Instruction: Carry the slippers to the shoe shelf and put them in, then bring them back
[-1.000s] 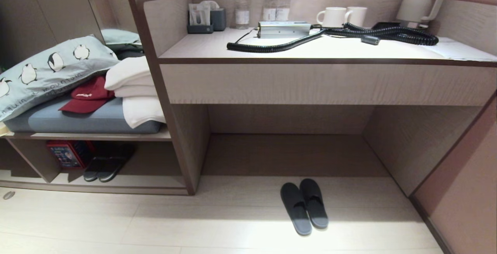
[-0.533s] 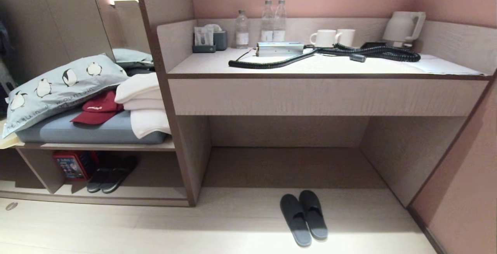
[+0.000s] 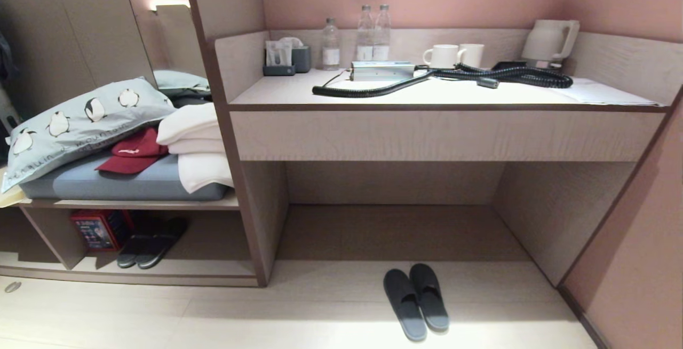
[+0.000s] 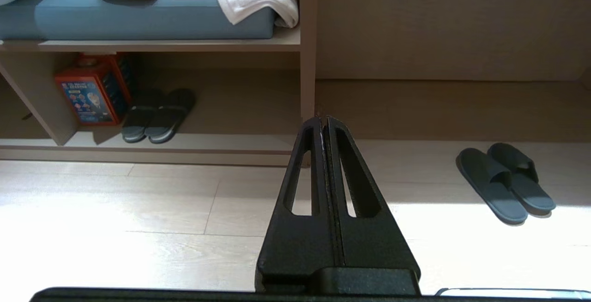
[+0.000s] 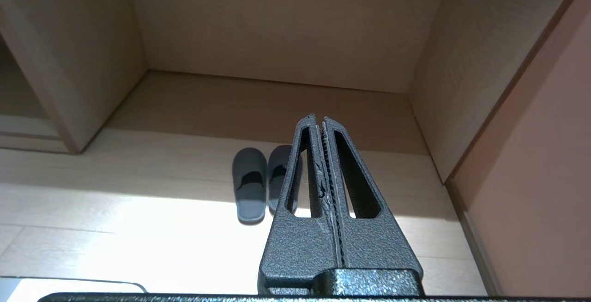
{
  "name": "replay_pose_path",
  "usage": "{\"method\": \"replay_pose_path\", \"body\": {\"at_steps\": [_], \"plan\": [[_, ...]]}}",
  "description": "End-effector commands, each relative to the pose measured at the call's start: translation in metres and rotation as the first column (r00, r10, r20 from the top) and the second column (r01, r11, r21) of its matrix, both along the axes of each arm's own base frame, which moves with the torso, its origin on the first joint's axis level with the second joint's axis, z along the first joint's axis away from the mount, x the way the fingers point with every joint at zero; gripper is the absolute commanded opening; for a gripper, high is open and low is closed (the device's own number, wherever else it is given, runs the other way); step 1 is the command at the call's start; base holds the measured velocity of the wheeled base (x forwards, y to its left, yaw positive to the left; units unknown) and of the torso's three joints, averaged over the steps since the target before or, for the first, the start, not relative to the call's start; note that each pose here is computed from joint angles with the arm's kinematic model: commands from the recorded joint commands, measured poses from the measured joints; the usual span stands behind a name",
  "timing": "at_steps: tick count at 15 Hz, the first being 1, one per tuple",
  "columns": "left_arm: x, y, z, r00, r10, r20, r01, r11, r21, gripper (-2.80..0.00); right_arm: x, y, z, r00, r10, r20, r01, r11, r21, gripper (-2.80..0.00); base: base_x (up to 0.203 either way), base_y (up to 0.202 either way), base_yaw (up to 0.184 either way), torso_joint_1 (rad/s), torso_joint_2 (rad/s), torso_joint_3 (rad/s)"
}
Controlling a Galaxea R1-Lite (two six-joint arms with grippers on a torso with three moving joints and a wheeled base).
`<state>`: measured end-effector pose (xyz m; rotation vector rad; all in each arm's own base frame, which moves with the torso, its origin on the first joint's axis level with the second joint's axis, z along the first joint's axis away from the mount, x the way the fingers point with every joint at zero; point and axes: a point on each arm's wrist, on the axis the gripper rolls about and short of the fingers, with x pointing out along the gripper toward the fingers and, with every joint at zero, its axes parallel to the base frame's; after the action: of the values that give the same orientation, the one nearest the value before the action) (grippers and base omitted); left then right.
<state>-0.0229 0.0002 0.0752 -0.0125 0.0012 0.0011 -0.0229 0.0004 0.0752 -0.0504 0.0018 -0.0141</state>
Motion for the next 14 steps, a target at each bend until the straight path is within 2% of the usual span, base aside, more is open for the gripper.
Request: {"method": "replay_pose_path", "body": {"at_steps": [1, 3, 14], "plan": [[0.0002, 0.0, -0.0005, 1.0, 0.0, -0.003, 0.0, 1.0, -0.003, -2.8, 0.0, 0.0, 0.0, 1.0, 0.0, 0.0, 0.0, 1.0, 0.0, -2.8, 0.0, 0.0, 0.0, 0.0, 0.0, 0.0], [0.0002, 0.0, -0.0005, 1.0, 0.0, -0.003, 0.0, 1.0, -0.003, -2.8, 0.0, 0.0, 0.0, 1.0, 0.0, 0.0, 0.0, 1.0, 0.0, -2.8, -0.001, 0.089, -0.003, 0.003, 0.0, 0.007], [0.0002, 0.0, -0.0005, 1.0, 0.0, -0.003, 0.0, 1.0, -0.005, -2.8, 0.0, 0.0, 0.0, 1.0, 0.0, 0.0, 0.0, 1.0, 0.0, -2.8, 0.0, 0.195, -0.003, 0.003, 0.0, 0.003]]}}
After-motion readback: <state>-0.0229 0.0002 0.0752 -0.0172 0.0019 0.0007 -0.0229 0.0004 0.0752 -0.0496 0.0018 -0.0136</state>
